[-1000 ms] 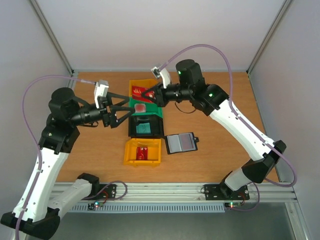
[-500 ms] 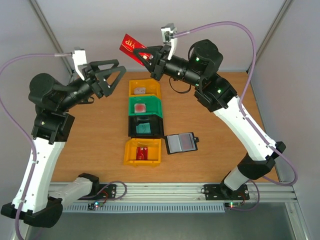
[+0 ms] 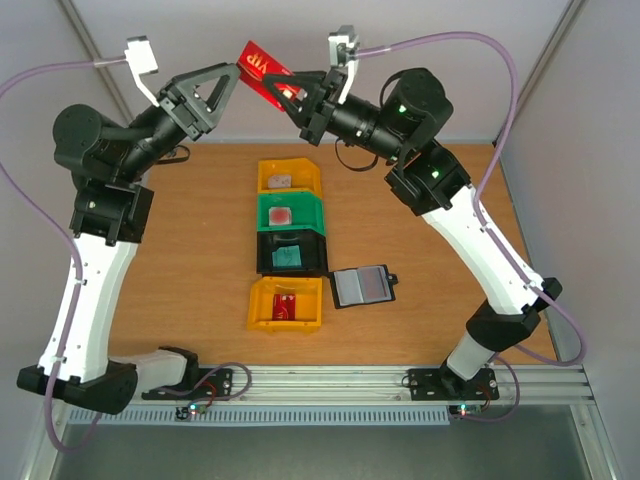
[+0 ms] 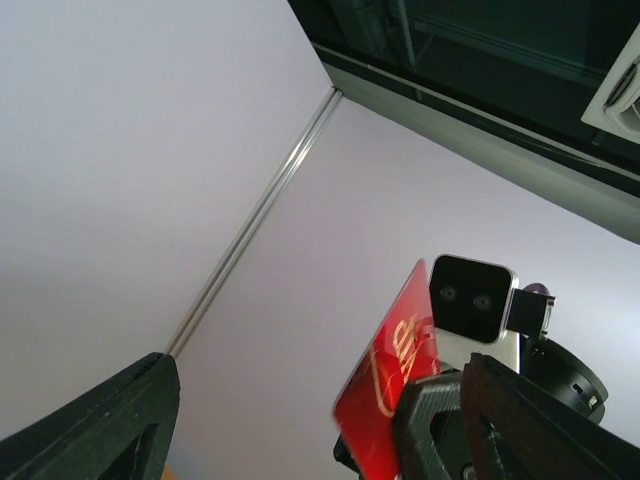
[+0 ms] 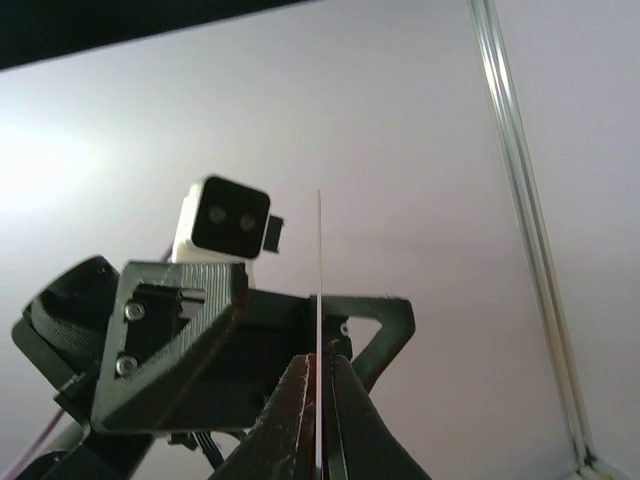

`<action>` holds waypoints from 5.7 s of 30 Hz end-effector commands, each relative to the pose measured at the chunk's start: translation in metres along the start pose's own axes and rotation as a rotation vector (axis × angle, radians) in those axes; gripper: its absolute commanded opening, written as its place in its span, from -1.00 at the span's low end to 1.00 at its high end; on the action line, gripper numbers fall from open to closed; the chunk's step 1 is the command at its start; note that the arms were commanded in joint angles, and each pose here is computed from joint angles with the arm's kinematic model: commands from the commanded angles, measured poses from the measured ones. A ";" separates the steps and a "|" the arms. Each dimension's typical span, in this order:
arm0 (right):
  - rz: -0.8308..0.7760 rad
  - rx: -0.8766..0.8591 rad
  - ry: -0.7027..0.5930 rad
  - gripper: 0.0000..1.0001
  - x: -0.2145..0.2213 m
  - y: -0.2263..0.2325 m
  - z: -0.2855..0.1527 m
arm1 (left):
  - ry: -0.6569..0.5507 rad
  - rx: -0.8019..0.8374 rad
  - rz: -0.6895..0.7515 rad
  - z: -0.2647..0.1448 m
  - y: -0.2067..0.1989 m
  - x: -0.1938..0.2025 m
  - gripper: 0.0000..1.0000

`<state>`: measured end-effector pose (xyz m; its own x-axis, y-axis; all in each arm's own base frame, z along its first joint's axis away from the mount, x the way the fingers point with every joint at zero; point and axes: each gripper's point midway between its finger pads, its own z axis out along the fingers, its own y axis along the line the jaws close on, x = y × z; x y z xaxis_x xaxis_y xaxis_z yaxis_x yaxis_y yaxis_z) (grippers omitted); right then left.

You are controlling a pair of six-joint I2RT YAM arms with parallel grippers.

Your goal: Take the credit cards out of the card holder

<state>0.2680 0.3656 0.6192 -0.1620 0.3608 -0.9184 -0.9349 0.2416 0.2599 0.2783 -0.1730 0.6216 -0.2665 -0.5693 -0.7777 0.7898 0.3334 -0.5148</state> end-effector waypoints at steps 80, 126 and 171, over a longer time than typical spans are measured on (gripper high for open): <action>-0.006 0.091 0.312 0.97 0.023 -0.003 -0.082 | 0.546 0.027 0.085 -0.040 -0.042 0.098 -0.99; 0.429 0.211 0.459 -0.98 0.085 -0.028 -0.066 | 0.504 -0.663 0.091 -0.113 0.082 0.117 0.99; 0.669 0.449 1.064 -0.98 0.472 -0.052 -0.132 | 0.711 -1.124 0.094 -0.247 0.217 0.245 0.99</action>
<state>0.2052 0.3930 0.1298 -0.9038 -0.3020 -0.3032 -0.4278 0.6574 0.6203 0.2406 -0.0518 0.2209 -0.7675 -0.0903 -0.6347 0.0272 0.9846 -0.1729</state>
